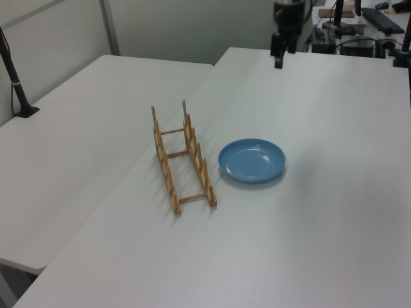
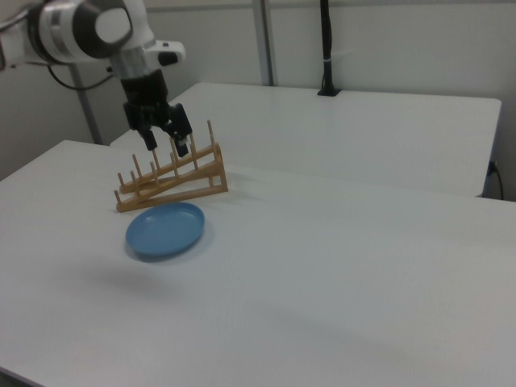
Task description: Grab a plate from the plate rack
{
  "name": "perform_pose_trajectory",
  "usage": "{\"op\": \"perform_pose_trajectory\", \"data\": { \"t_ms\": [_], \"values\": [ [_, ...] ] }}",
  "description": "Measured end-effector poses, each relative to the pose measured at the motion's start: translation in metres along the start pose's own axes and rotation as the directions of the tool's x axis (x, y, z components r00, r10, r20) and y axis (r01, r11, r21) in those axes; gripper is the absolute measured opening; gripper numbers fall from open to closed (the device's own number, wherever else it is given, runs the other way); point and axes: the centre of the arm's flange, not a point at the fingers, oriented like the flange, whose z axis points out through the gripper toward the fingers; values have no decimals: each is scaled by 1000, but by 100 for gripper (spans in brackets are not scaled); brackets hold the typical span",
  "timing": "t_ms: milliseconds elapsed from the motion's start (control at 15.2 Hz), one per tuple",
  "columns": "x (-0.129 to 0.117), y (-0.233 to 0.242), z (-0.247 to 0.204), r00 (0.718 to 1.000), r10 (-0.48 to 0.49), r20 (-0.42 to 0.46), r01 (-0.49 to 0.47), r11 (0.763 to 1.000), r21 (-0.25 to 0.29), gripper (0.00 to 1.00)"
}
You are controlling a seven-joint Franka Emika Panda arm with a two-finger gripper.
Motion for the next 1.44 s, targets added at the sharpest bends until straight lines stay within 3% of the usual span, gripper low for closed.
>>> {"op": "perform_pose_trajectory", "data": {
  "t_ms": [328, 525, 787, 1443],
  "values": [
    [-39, 13, -45, 1000, -3, 0, 3, 1000, 20, 100],
    [-55, 16, -46, 997, -80, -2, 80, 996, 31, 100],
    [-52, 34, -40, 987, -157, -36, 159, 986, 45, 100],
    [-51, 36, -39, 985, -171, -37, 173, 983, 61, 100]
  ]
}}
